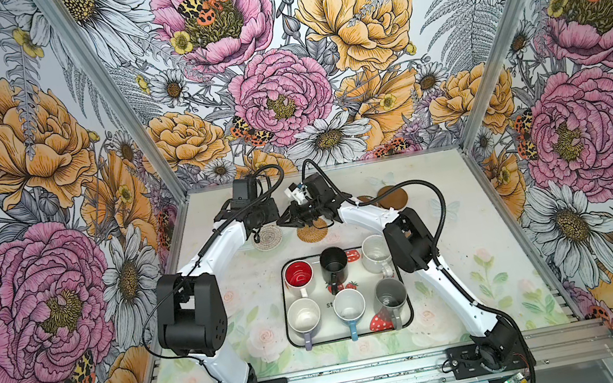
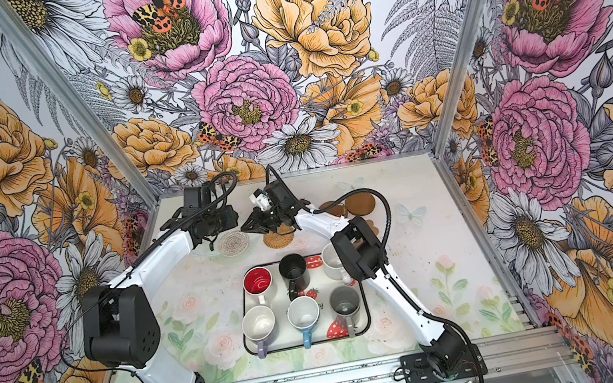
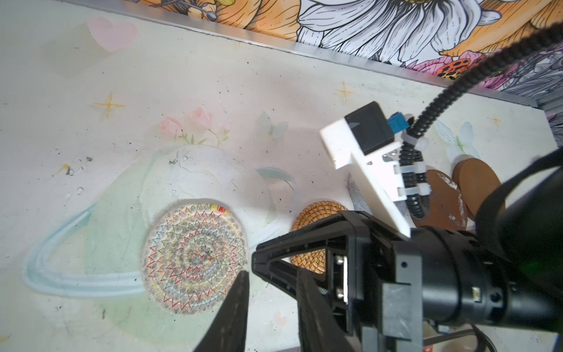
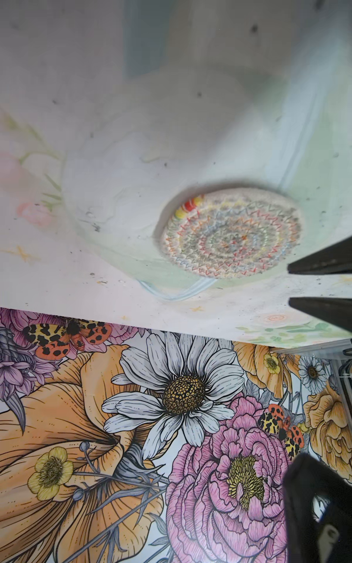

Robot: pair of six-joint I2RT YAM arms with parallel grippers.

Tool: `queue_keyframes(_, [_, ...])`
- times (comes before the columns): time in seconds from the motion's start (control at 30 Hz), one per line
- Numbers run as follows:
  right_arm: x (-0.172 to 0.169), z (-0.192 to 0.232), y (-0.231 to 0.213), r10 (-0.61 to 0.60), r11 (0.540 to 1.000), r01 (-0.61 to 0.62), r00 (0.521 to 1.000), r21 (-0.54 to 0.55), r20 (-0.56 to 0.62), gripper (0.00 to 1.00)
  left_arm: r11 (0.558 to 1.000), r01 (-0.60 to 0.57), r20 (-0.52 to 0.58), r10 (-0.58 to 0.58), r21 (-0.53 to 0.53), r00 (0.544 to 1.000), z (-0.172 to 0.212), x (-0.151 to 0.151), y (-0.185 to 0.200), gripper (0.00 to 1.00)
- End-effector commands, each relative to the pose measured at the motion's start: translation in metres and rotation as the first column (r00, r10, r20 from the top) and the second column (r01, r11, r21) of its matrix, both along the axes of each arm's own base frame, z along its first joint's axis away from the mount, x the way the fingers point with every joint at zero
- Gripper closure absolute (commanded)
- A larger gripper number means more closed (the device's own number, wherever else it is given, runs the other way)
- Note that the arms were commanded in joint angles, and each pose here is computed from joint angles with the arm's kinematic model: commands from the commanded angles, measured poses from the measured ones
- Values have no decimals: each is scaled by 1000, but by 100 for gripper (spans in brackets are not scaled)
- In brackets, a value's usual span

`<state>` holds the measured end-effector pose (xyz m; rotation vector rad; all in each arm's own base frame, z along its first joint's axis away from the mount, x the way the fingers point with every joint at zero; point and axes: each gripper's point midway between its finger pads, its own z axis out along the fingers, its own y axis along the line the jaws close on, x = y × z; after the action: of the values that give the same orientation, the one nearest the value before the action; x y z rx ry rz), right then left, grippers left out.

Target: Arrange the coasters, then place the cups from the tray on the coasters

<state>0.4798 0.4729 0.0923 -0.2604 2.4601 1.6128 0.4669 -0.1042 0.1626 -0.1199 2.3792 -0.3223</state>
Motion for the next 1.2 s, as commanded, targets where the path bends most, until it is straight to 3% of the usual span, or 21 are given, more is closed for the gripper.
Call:
queue_keyframes(0.0, [9, 63, -25, -14, 1000, 13, 992, 8, 124, 86, 999, -45, 0, 45, 6, 999, 2, -4, 12, 71])
queue_keyframes(0.17, [14, 63, -67, -47, 994, 63, 986, -92, 161, 89, 999, -46, -34, 46, 14, 998, -13, -4, 13, 72])
queue_keyframes(0.3, [10, 39, -94, -41, 973, 73, 988, -218, 150, 100, 998, -54, -111, 56, 22, 992, -47, 0, 20, 83])
queue_keyframes(0.5, [0, -3, -113, -4, 924, 50, 993, -379, 121, 100, 998, -60, -209, 62, 16, 976, -91, 1, 23, 82])
queue_keyframes(0.73, [-11, -34, -109, 29, 906, 5, 997, -423, 72, 100, 998, -65, -279, 68, 21, 958, -125, 2, 23, 82])
queue_keyframes(1.17, [-20, -77, -104, 28, 887, -25, 1000, -461, 0, 100, 997, -80, -331, 79, 9, 940, -156, 14, 27, 82])
